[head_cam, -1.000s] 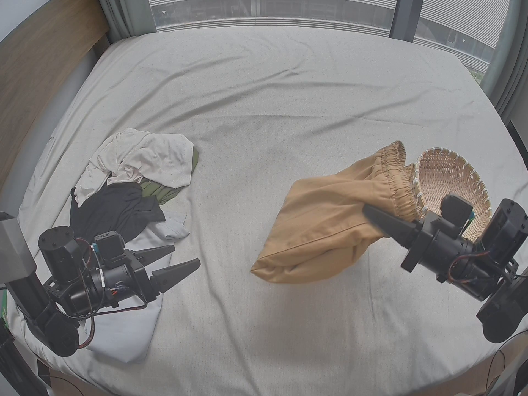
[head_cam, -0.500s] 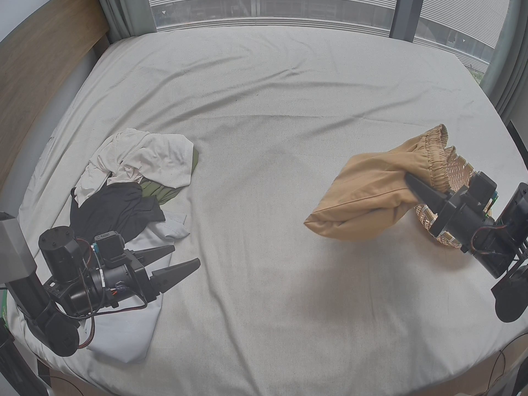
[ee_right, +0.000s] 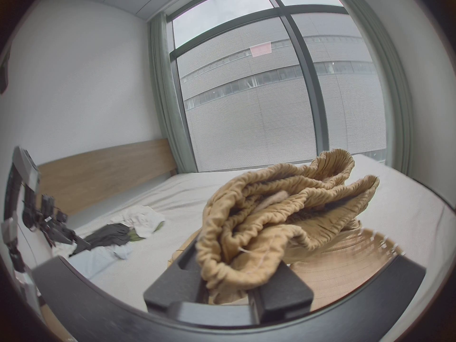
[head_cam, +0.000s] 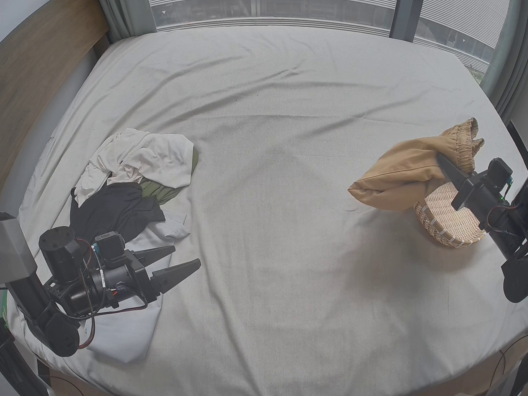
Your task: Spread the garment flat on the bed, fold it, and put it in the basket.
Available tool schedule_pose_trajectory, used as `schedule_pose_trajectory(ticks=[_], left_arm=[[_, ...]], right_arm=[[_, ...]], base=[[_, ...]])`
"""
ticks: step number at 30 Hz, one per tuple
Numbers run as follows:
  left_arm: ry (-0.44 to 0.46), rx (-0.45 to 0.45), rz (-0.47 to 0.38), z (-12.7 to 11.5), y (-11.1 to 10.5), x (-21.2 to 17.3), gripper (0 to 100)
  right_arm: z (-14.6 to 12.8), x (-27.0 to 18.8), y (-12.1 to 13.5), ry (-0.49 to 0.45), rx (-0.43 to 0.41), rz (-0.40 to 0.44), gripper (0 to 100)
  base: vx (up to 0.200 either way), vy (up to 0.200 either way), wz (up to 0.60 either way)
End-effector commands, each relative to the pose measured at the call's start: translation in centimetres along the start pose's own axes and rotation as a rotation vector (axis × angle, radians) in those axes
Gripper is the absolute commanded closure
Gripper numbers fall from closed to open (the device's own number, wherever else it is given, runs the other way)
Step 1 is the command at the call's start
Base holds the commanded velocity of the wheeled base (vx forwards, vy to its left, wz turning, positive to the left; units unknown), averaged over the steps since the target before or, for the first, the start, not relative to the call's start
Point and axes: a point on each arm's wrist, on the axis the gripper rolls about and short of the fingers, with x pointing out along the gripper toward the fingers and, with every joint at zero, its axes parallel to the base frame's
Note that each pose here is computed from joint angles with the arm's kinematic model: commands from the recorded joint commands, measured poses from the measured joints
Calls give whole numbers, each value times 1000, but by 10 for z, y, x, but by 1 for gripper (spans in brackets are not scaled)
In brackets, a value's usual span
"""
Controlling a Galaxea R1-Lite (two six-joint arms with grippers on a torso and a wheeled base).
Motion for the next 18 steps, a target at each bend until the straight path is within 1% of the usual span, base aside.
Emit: schedule_pose_trajectory(ticks=[1,4,5,6,13,18], left_arm=[[1,-1,0,0,0,0,0],[0,0,-1,0,0,0,0],[0,0,-1,0,0,0,0],[0,0,-1,0,0,0,0],[0,0,-1,0,0,0,0],[1,-2,0,0,0,0,0]], right_arm=[[-6,-1,-19,20,-30,-67,100],[-6,-1,-25,22,-36,-88,100],[-7,-1,-35,25,-44,-121,100],[-8,-1,-40,26,-48,-133,100],[-7,-5,-58,27,-64,-198,100],[-15,-9,-71,62,-78,-241,100]], base=[[0,0,0],[0,0,0],[0,0,0],[0,0,0],[0,0,0],[0,0,0]])
